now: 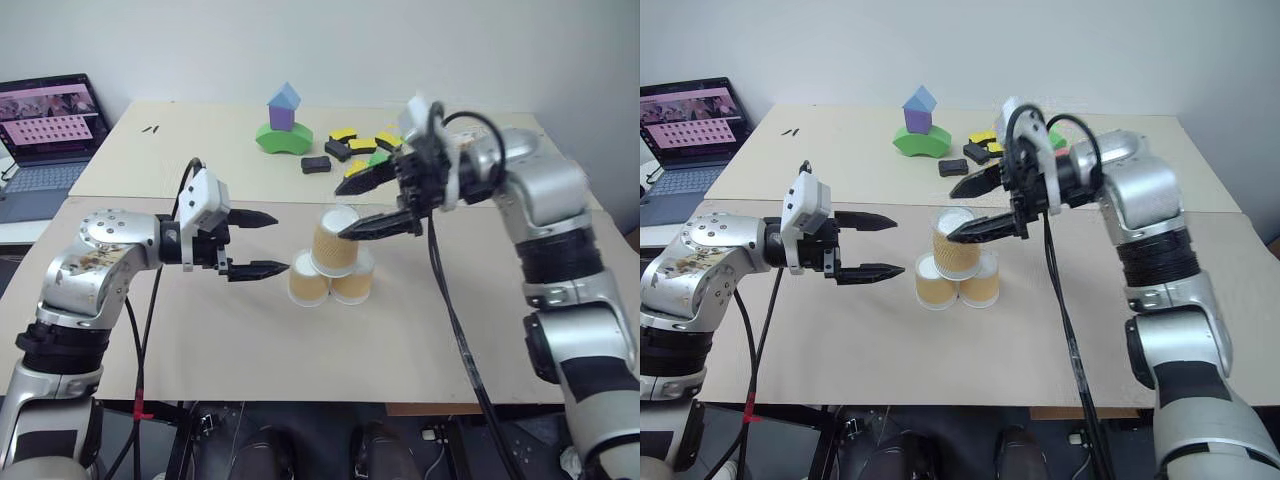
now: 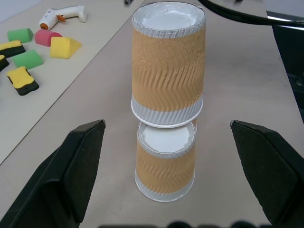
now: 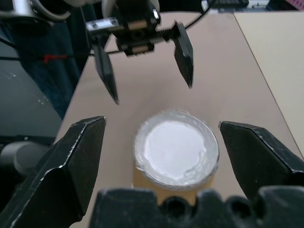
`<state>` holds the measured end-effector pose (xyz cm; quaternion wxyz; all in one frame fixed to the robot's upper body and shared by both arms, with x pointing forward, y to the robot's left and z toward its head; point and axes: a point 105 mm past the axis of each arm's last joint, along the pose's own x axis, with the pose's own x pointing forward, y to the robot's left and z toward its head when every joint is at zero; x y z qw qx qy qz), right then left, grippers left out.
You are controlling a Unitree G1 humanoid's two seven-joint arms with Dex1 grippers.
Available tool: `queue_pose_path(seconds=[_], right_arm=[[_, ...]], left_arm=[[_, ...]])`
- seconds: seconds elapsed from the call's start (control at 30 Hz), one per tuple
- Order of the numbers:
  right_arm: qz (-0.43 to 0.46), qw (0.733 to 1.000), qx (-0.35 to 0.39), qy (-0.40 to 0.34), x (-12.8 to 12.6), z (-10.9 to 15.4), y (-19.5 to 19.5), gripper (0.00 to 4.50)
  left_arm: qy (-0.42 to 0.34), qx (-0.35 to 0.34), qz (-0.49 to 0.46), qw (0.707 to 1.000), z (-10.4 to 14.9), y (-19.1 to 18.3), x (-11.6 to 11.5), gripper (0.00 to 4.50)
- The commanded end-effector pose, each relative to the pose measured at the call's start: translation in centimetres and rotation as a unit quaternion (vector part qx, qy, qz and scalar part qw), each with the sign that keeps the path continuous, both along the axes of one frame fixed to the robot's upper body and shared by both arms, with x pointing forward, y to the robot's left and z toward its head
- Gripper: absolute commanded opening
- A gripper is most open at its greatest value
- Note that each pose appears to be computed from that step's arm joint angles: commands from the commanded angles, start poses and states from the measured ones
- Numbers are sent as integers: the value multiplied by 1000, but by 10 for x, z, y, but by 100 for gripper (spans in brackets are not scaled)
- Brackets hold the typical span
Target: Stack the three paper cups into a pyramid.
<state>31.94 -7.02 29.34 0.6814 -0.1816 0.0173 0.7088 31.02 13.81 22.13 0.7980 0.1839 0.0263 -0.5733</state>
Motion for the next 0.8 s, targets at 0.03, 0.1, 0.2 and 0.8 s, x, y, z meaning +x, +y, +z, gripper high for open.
queue_pose_path(seconds=[0.03, 0.1, 0.2, 0.8], right_arm=[[-3, 998, 43, -41, -15, 38, -3, 447], [-38, 996, 59, -49, -9, 44, -9, 447], [-158, 979, 86, -93, 17, 49, -34, 447], [-731, 675, 35, -86, 65, -126, -219, 447]], left_arm=[[-22, -8, 8, 1000, 11, 3, -3, 450], [-26, -14, 20, 999, 11, 4, -1, 450], [-40, -52, 79, 995, 15, 10, 9, 450], [-79, -216, 708, 667, -76, 176, 41, 450]])
